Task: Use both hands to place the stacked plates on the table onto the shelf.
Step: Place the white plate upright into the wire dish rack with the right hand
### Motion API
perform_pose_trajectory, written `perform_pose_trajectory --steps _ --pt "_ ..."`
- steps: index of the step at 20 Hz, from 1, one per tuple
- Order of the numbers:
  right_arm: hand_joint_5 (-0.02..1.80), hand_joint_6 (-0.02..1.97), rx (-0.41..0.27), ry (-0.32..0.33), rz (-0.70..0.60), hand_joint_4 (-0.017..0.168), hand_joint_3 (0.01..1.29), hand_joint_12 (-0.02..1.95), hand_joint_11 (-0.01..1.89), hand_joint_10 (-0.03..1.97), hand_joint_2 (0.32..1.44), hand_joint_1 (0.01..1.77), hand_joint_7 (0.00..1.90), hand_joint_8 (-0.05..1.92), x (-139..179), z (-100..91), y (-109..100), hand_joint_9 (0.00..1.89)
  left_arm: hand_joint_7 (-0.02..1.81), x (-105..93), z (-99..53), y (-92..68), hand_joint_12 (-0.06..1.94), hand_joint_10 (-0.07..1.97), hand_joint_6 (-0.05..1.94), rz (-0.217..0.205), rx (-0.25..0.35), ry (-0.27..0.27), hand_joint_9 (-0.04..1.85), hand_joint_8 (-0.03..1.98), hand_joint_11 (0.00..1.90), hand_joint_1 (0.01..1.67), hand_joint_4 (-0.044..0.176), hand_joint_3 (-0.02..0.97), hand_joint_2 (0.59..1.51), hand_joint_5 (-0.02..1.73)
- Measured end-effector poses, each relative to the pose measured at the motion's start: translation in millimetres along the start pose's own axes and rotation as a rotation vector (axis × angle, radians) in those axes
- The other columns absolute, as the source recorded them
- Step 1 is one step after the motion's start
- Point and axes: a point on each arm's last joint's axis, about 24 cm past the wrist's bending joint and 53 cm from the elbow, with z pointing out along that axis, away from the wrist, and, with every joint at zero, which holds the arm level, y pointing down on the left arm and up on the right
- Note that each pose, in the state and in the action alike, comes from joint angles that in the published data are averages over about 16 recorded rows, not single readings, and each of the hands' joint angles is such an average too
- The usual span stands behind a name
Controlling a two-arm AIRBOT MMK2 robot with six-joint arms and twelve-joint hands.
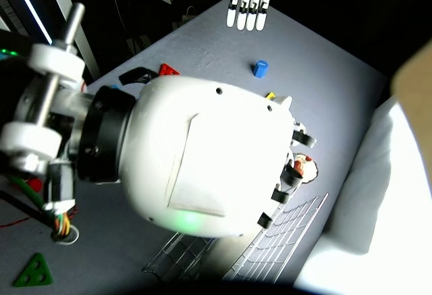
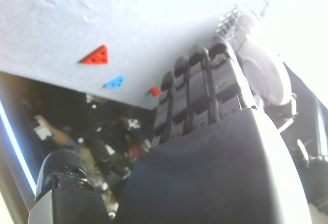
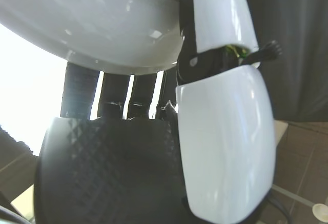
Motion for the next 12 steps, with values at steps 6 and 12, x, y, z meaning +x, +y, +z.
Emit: perform_pose_trajectory --steps 6,12 --pt "0.96 0.89 0.017 -0.017 -0.001 -0.008 0.01 0.08 1.37 0.79 0.92 1.45 1.10 0.61 -10 -2.4 -8 1.14 0.16 3.5 7.3 -7.3 0.01 0.01 0.01 -0.021 -0.001 -0.002 0.15 0.00 0.12 0.12 0.005 0.004 0.939 0.10" --pt "0.96 0.89 0.042 -0.027 -0.006 -0.008 0.01 0.06 1.38 0.78 0.92 1.45 1.11 0.59 -15 -4.1 -21 1.15 0.16 5.1 11.5 -10.4 0.01 0.01 0.01 -0.033 -0.004 -0.005 0.15 0.00 0.12 0.12 0.005 0.004 0.942 0.10"
